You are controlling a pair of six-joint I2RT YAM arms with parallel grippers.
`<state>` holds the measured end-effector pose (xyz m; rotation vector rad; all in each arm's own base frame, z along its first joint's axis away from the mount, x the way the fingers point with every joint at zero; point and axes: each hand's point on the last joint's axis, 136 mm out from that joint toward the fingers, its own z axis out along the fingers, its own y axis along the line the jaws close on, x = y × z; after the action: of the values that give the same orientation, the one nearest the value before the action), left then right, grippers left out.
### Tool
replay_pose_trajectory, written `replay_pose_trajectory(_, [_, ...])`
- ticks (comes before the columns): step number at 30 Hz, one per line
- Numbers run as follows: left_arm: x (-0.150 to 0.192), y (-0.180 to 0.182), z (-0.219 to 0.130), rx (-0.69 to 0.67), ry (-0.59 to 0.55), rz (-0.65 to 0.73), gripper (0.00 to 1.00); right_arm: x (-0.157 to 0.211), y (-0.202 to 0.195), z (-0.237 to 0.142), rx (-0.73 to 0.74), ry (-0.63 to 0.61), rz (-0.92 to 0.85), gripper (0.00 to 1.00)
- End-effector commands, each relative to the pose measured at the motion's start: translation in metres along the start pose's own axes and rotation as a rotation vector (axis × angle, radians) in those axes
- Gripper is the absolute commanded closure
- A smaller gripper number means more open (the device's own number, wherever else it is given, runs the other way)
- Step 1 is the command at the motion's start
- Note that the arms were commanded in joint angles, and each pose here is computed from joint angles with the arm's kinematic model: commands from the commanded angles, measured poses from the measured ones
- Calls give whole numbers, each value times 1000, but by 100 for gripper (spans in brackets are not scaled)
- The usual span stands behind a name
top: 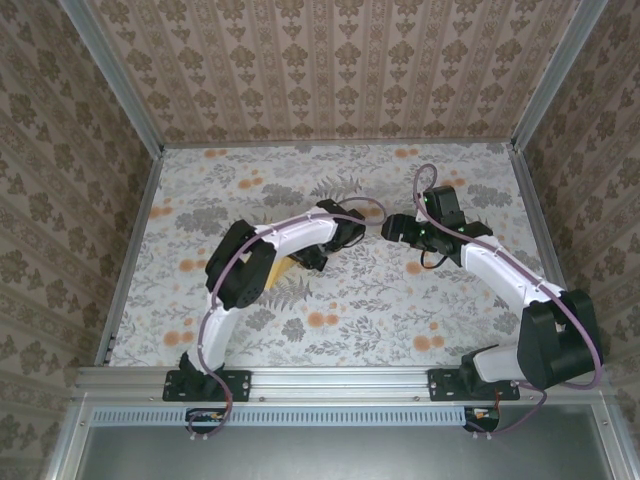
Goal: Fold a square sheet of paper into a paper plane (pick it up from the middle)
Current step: Turn over the paper at the center of the table.
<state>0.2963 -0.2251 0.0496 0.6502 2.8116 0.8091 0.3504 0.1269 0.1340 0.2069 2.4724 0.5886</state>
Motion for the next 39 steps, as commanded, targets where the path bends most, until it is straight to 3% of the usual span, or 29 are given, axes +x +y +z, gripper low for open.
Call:
replay_pose_trajectory(1, [-10, -25, -14, 138, -31, -46, 85, 13, -17, 6, 56, 44, 27, 19])
replay_pose_trajectory(8, [-16, -58, -22, 374, -56, -75, 70, 15, -18, 8, 47, 53, 52, 19])
replay_pose_trajectory(18, [-22, -80, -31, 730, -65, -186, 58, 22, -19, 17, 36, 93, 79, 19])
replay_pose_trajectory(26, [-24, -86, -37, 915, -78, -237, 37, 25, -8, 23, -26, 121, 95, 19])
replay_pose_trajectory(30, [-21, -86, -34, 950, -70, -260, 37, 30, 6, 31, -95, 154, 115, 21])
replay_pose_trajectory(33, [-18, -83, -28, 939, -59, -280, 43, 37, 22, 42, -136, 185, 125, 28])
replay_pose_trajectory(39, [-11, -73, -19, 908, -46, -318, 63, 59, 64, 69, -200, 270, 121, 60])
